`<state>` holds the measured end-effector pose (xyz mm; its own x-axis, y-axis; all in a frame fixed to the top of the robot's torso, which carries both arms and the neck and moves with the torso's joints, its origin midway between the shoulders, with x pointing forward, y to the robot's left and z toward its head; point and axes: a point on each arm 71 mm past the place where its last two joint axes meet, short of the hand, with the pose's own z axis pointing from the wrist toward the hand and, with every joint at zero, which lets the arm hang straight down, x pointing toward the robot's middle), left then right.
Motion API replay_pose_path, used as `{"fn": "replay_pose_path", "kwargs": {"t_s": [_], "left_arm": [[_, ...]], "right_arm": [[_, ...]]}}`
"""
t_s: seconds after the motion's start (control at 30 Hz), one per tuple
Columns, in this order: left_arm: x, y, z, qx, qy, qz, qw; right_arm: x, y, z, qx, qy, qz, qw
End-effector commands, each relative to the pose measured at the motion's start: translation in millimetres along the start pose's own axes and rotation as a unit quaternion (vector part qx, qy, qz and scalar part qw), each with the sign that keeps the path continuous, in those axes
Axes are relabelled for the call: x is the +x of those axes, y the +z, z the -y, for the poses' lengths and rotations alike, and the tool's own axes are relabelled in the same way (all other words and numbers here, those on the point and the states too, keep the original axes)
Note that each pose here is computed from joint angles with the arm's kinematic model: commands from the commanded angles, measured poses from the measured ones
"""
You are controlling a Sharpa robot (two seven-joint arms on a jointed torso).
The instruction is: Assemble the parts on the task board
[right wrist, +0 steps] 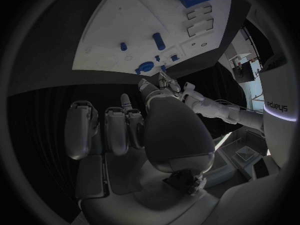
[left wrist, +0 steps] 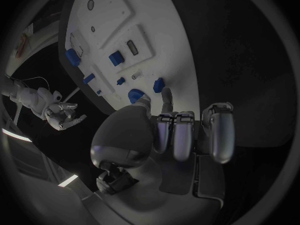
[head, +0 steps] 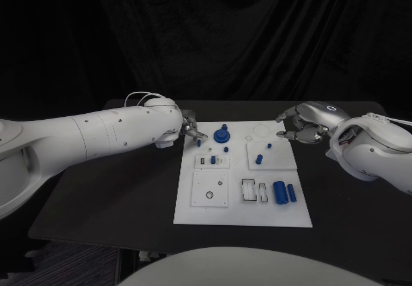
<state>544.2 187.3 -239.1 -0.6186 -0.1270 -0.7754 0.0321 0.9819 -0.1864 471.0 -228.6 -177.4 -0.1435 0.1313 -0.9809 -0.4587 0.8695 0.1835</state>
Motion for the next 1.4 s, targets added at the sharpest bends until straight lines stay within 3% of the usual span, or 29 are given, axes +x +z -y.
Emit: {"fn": "replay_pose_path", "kwargs": {"t_s": [0.03, 1.4], "left_arm": [[2.7, 0.5, 1.9, 0.004, 0.001, -0.011, 1.0], [11.3, 3.6, 0.2, -0.005, -0.019, -0.025, 0.999]], "right_arm": [[1.1, -0.3, -0.3, 0.002, -0.001, -0.003, 1.0], [1.9, -0.1, -0.7, 0.003, -0.001, -0.008, 1.0]]}}
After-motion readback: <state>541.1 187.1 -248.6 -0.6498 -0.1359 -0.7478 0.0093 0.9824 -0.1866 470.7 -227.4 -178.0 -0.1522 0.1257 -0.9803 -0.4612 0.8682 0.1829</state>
